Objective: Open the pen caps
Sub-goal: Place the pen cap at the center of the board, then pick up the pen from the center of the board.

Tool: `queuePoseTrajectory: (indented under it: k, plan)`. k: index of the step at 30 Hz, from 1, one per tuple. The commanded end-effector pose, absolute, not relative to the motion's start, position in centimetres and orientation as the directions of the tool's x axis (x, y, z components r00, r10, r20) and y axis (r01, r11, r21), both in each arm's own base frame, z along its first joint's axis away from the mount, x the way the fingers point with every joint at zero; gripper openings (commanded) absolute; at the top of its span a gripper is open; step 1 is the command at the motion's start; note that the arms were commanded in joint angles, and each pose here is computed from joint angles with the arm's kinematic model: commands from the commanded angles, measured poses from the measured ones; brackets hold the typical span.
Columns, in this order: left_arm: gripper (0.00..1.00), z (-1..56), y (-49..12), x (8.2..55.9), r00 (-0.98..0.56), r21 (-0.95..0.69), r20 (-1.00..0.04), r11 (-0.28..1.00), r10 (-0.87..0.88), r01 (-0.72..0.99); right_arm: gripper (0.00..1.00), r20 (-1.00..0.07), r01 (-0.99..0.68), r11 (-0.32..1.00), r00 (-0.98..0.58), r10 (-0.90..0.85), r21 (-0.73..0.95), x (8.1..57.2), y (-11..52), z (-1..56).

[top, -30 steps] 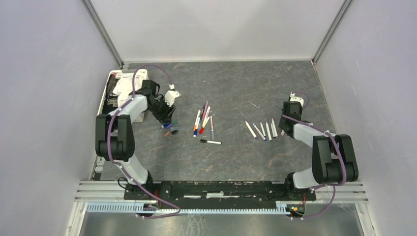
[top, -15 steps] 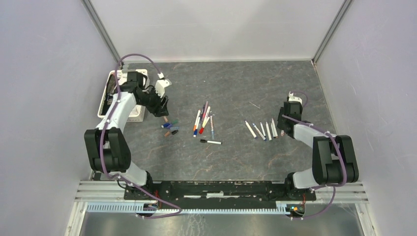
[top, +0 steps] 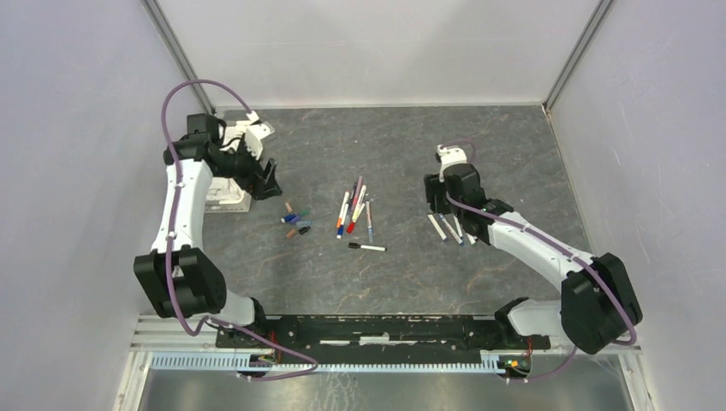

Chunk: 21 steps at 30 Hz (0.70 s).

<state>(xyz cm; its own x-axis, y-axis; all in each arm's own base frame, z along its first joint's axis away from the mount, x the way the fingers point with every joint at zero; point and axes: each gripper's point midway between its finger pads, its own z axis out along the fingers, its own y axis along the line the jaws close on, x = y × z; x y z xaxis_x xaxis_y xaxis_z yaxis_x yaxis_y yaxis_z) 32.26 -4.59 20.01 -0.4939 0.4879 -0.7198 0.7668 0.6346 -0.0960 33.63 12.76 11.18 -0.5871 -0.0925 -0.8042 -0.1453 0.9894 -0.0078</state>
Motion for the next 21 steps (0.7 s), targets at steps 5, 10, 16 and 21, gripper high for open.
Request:
queuePoseTrajectory:
  k: [5, 10, 16, 21]
  plan:
    - [0.91, 25.4, -2.5, 31.8, -0.446, -0.080, -0.808, 0.678, 0.385, 0.730, 0.63, -0.811, -0.716, 0.698, -0.414, -0.414, 0.008, 28.9, 26.3, 11.6]
    - [0.93, 26.5, -1.6, 31.7, -0.453, -0.105, -0.824, 0.695, 0.340, 0.712, 0.61, -0.760, -0.854, 0.519, -0.314, -0.570, -0.037, 25.2, 30.7, 8.0]
    - [0.93, 26.9, -1.4, 30.9, -0.451, -0.102, -0.821, 0.687, 0.351, 0.720, 0.60, -0.725, -0.883, 0.467, -0.290, -0.625, -0.049, 24.7, 32.4, 5.7]
    - [0.99, 27.0, -1.9, 29.8, -0.446, -0.109, -0.819, 0.665, 0.361, 0.739, 0.54, -0.702, -0.892, 0.449, -0.283, -0.653, -0.058, 24.6, 33.1, 4.4]
